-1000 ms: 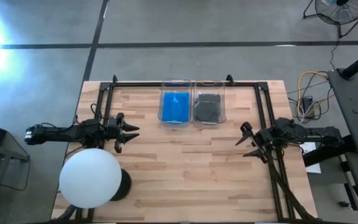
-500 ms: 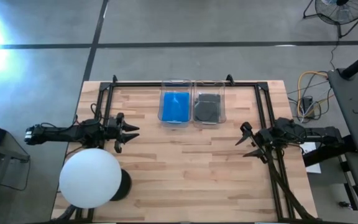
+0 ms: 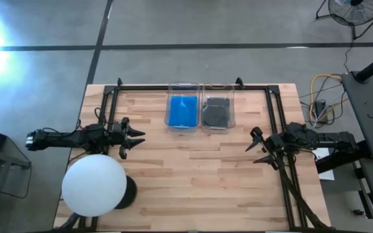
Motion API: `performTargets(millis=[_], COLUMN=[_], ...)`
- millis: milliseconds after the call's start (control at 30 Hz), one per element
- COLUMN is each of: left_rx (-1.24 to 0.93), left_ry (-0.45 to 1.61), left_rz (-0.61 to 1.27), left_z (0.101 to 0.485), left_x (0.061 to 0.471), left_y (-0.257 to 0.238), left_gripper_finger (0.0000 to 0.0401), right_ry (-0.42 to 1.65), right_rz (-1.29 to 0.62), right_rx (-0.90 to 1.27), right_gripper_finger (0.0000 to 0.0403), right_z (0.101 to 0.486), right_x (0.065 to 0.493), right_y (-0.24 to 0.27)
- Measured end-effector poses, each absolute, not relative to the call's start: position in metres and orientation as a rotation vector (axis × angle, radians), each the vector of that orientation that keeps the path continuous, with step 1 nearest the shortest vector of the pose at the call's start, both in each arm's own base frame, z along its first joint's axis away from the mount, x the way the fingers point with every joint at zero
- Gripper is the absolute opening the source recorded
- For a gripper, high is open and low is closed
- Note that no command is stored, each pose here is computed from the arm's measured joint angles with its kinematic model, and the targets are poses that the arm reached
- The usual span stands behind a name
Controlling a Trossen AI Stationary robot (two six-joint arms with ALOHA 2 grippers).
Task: Pick & place jewel cases by type
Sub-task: Return to Home Position
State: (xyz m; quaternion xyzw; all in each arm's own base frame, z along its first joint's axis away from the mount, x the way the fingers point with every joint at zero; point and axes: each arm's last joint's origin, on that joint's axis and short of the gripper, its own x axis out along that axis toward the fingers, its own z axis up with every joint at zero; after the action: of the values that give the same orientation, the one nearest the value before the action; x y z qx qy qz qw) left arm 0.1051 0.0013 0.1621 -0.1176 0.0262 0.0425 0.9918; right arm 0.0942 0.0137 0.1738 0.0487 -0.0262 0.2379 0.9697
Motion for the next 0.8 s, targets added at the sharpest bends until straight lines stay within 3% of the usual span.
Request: performTargets(millis=[800], left_rx=[-0.236], left_ry=[0.052], left_rz=[0.085], left_z=[0.1622], left_x=[0.1051], left_y=[0.0013], left_gripper_finger=[0.0126], right_ry=[-0.053], right_rz=[0.480], right_rx=[0.098], right_gripper_finger=[0.0256], right_z=[0.1739], right_x=[0.0942], right_y=[0.0137])
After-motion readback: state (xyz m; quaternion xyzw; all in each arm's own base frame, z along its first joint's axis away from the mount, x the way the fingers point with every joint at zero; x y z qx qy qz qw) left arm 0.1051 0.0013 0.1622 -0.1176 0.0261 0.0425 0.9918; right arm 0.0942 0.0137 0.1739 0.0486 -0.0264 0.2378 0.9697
